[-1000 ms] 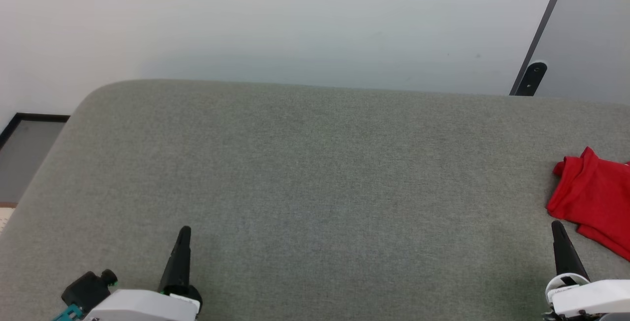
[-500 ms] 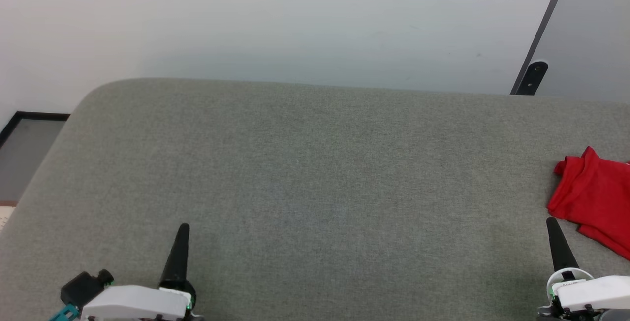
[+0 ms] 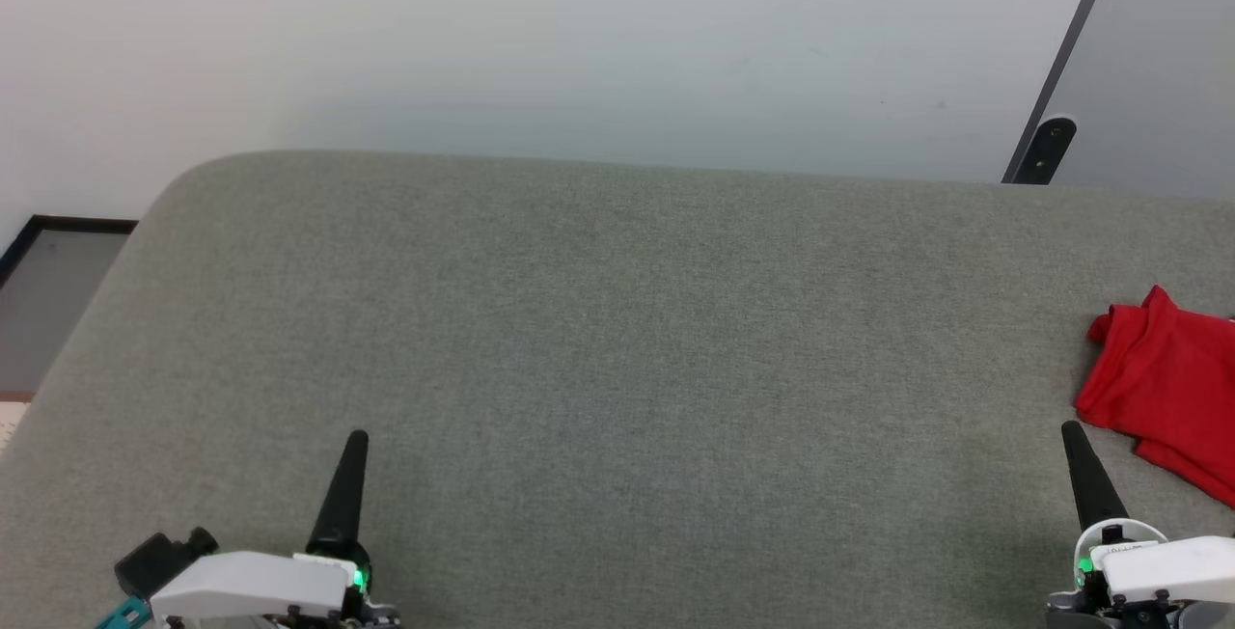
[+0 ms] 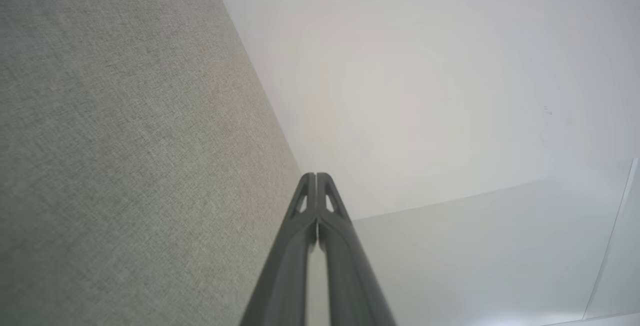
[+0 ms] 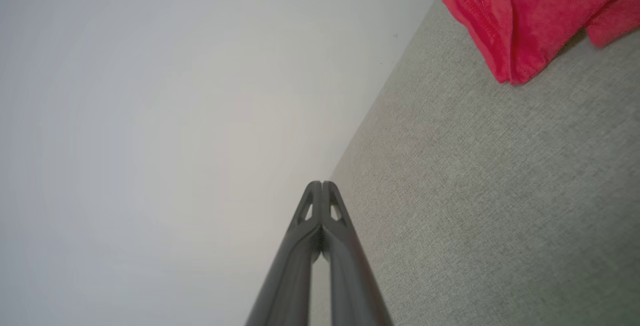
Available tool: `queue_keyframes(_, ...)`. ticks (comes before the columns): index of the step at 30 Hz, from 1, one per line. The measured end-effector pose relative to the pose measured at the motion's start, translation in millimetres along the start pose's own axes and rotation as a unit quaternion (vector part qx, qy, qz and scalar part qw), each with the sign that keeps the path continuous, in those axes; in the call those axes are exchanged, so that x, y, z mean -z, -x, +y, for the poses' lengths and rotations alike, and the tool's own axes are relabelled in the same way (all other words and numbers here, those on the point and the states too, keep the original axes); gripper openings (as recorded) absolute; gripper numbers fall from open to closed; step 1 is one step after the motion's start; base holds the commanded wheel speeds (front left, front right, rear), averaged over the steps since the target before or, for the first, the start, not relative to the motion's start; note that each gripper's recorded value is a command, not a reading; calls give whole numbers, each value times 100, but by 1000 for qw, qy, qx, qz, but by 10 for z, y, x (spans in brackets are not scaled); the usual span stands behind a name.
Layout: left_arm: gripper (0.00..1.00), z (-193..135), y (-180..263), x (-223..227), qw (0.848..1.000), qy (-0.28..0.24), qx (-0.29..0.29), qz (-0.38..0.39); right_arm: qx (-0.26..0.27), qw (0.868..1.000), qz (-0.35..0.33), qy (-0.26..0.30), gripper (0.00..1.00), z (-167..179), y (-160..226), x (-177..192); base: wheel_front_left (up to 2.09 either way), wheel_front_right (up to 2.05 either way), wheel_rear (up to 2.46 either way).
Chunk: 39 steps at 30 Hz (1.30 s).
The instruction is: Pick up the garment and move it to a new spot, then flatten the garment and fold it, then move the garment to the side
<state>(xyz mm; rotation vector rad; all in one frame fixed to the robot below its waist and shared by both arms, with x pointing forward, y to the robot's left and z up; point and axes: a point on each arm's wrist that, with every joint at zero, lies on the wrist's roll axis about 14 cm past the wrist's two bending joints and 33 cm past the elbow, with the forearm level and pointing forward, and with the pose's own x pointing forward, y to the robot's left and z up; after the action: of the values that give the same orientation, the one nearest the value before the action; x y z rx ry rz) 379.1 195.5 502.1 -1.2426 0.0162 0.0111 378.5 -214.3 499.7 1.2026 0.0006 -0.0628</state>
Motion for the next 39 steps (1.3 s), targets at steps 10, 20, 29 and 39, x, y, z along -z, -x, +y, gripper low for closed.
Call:
queue_keyframes(10, 0, -11, -31, -13, 999, 43, 1, 1, -5, 999, 4, -52, 0, 33, -29, 28, 0, 0, 0)
queue_keyframes(20, 0, 2, -46, -25, 996, 85, 0, 0, -8, 995, 10, -95, 0, 49, -46, 58, 0, 0, 0)
queue_keyframes(29, 0, -5, -65, -32, 993, 119, 1, 0, -11, 991, 15, -131, 0, 64, -60, 82, 0, 0, 0)
queue_keyframes(39, 0, -10, -81, -43, 988, 153, 4, 0, -14, 985, 20, -170, 0, 78, -70, 106, 0, 0, 0)
